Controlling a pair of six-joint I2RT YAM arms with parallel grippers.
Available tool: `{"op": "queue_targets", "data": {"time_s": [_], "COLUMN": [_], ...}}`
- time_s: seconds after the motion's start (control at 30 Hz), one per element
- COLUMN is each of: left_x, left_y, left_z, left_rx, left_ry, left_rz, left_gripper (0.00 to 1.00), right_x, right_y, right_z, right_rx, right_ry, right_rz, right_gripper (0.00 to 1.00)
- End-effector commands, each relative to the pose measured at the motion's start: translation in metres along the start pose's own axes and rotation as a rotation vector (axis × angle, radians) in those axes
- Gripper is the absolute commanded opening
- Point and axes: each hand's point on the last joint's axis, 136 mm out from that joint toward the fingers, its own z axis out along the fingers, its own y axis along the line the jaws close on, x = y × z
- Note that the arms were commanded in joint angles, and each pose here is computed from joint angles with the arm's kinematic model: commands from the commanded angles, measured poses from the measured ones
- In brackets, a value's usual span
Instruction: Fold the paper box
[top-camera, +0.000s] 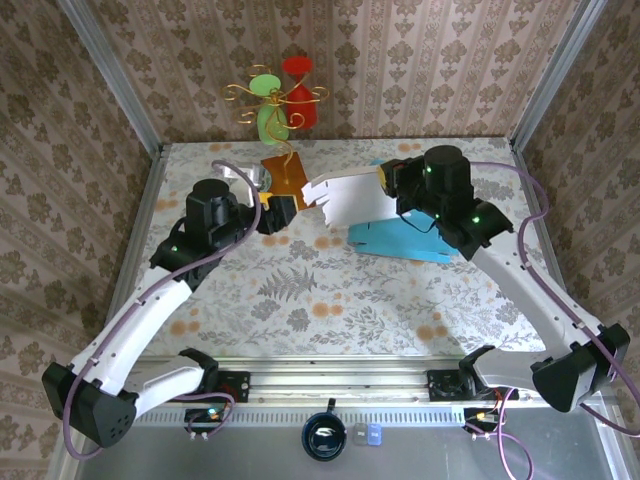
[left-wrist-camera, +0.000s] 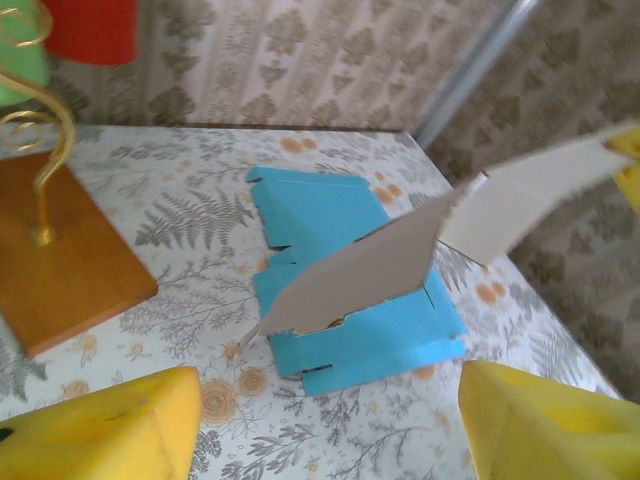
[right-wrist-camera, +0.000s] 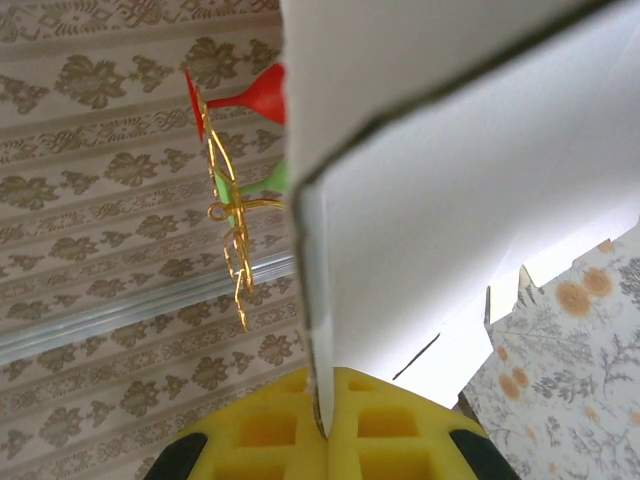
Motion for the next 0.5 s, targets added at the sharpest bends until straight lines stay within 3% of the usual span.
{"op": "queue_targets", "data": {"time_s": [0.0,0.47], "left_x": [0.001,0.004], "left_y": [-0.023,-0.032], "left_z": [-0.001,0.047], "left_rx": [0.135,0.272], "left_ry": [-0.010,-0.006], "left_rz": [0.258,0.448], "left_gripper": [0.73,0.79], "right_x": [-0.007,-0.003], "right_y": [-0.007,-0.008], "right_z": [-0.015,-0.022], "right_rx": [0.089,0.147], "right_ry": [-0.040,0.004], "right_rz": [0.066,0.109], "right_gripper": [0.00,0.00]}}
